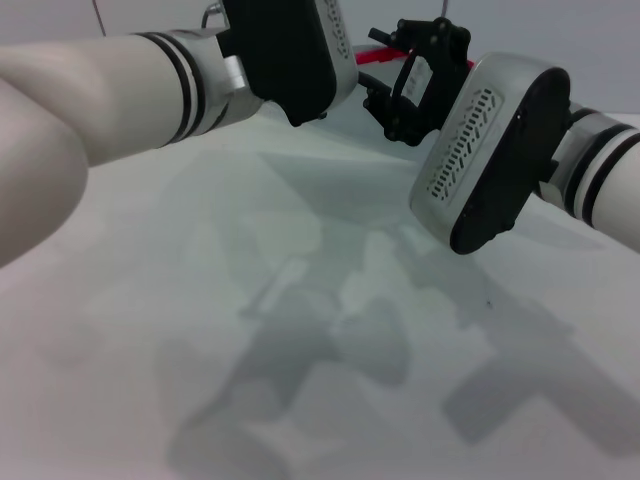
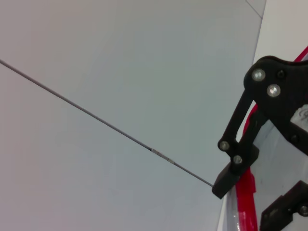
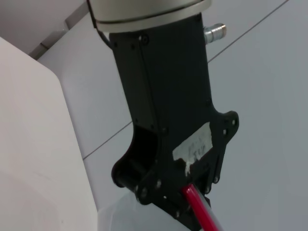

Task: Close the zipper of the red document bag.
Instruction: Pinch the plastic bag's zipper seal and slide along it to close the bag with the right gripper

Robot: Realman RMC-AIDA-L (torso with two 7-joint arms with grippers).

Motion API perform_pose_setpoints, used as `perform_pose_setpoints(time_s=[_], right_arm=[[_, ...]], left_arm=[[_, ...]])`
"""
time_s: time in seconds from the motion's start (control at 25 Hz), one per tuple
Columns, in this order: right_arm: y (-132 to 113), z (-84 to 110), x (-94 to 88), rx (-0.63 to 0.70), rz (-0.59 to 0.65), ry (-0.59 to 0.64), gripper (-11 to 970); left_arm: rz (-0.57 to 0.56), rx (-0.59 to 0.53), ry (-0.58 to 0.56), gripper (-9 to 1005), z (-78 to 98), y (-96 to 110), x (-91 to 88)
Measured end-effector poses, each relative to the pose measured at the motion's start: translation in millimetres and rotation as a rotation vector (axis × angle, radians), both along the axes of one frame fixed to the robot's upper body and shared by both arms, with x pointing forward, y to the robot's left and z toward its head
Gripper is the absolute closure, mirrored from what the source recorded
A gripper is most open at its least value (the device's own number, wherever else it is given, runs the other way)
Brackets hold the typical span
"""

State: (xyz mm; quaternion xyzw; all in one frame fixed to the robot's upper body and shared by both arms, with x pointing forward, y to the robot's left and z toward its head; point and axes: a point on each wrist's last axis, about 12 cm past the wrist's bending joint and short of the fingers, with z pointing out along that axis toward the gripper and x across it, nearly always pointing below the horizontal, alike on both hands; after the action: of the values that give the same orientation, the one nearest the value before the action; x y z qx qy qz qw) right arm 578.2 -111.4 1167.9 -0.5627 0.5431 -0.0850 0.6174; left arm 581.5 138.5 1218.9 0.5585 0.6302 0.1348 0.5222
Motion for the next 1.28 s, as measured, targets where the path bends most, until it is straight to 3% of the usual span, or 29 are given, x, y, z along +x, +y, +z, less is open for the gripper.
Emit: perform_pose_setpoints(time_s=[0.56, 1.28], right_arm=[[-5, -5.5, -6.3, 0.002, -0.035, -0.088, 648], [-5, -8.6, -5.7, 0.010, -0.045, -0.110, 669]], left_arm=[[0.003, -0.001, 0.002, 942, -0.3, 1, 0.1], [0.001, -0.006, -0.001, 941, 1.5, -1, 0.1]])
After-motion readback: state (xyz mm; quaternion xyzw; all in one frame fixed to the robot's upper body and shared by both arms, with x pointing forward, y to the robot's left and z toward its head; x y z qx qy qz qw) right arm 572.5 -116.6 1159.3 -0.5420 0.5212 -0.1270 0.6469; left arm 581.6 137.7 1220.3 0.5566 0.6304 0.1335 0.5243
